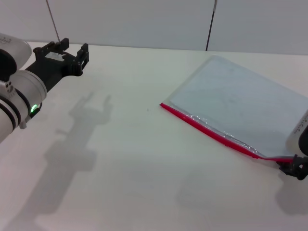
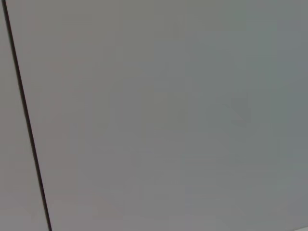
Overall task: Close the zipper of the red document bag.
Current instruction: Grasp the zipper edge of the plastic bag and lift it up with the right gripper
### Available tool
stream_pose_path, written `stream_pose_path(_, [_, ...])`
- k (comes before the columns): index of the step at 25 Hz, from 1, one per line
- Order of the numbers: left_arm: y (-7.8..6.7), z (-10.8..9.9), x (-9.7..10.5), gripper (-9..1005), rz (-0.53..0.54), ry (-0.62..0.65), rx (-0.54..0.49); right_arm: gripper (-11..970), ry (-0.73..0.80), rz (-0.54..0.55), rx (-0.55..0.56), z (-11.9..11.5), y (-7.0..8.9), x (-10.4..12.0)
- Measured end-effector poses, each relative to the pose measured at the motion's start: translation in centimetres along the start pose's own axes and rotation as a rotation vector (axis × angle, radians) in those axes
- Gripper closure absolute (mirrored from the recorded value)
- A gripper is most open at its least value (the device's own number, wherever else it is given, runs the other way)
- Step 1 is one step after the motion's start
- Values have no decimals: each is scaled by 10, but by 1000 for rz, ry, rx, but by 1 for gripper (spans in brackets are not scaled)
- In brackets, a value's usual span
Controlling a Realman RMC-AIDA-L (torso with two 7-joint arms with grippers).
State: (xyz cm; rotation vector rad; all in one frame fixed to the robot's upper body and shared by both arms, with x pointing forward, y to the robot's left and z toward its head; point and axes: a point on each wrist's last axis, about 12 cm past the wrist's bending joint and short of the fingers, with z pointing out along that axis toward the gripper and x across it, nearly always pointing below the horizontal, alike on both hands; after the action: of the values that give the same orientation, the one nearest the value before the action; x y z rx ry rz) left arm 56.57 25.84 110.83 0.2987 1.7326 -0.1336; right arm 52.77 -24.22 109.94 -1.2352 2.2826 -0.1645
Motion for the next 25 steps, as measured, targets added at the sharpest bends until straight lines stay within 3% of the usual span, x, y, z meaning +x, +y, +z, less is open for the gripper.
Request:
stream_pose_path(6, [0,0,0,519,0,0,0,418,-2,5,3,-1,0,-1])
stream_pose_path(17, [-1,0,-3,520,8,-6,8,529,-45,27,49,-5,-3,-11])
stream_pose_path(22, [-4,0,-12,520,13,-39,24,727,-125,48,103,-21,-6,-20])
stream_pose_path(25, [-3,0,-15,520,-10,-49,30,757,-161,43,119,-28,-4,-25])
